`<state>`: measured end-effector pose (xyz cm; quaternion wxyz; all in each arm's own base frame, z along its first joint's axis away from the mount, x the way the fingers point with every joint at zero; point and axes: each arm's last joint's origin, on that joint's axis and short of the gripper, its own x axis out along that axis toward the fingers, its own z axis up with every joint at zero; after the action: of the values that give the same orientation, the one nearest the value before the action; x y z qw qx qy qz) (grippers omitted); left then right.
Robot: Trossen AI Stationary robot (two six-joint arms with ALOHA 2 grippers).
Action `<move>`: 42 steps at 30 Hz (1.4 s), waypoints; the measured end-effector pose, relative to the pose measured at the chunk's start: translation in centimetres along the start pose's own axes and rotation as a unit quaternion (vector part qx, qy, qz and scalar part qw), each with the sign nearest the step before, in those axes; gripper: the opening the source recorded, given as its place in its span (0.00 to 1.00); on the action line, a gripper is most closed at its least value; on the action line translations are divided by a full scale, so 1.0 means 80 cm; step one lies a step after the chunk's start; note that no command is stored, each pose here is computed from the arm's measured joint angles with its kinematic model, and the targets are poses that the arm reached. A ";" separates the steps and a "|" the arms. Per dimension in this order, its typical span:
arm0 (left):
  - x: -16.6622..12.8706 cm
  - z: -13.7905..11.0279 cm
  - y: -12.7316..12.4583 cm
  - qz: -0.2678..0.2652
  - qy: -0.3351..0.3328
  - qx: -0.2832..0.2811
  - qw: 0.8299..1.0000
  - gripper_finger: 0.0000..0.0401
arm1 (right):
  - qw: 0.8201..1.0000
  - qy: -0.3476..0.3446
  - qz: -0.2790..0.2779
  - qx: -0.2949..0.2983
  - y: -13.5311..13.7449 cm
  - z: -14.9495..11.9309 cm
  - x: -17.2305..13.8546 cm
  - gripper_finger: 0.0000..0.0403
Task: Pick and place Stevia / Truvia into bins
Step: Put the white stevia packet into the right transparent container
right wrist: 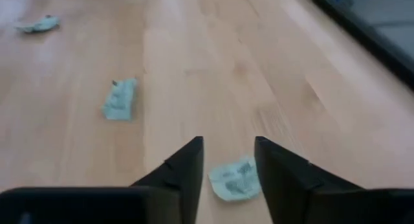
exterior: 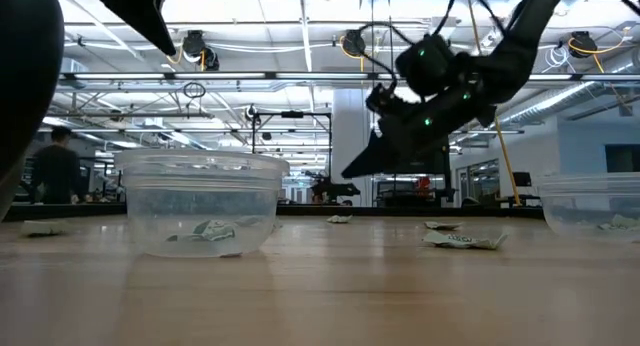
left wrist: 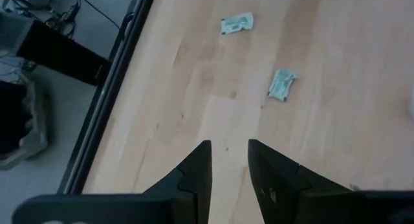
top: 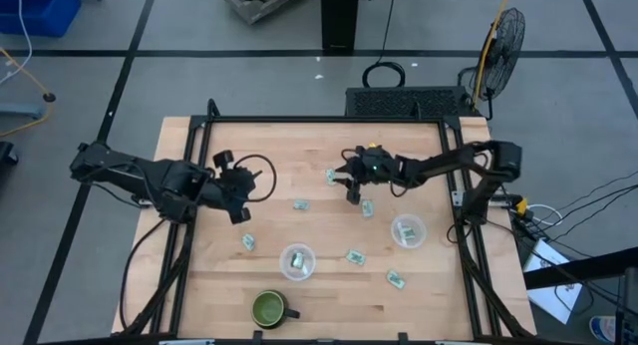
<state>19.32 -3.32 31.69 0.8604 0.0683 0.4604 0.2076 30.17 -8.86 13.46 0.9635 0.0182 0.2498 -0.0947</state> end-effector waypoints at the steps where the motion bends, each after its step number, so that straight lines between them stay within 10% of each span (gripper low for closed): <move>1: 0.002 0.000 0.000 0.002 0.001 0.000 1.000 0.27 | 1.000 0.006 0.003 0.006 -0.003 -0.004 0.005 0.39; 12: 0.019 -0.010 0.003 0.019 0.025 -0.004 1.000 0.27 | 0.997 0.062 -0.029 -0.036 0.006 -0.030 0.044 0.46; 25: 0.021 -0.010 0.005 0.015 0.029 -0.028 0.999 0.26 | 0.991 0.127 -0.045 -0.015 0.003 -0.038 0.061 0.23; 31: 0.021 -0.010 0.005 0.016 0.029 -0.045 0.998 0.26 | 0.991 0.126 -0.054 -0.013 0.005 -0.022 0.045 0.02; 42: 0.021 -0.010 0.004 -0.005 0.038 -0.061 0.997 0.26 | 0.982 0.151 -0.111 -0.007 0.069 0.039 -0.058 0.01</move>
<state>19.37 -2.40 30.03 0.8461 0.0053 0.4791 0.2334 28.73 -2.91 18.39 0.8985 -0.0018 0.3932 -0.1954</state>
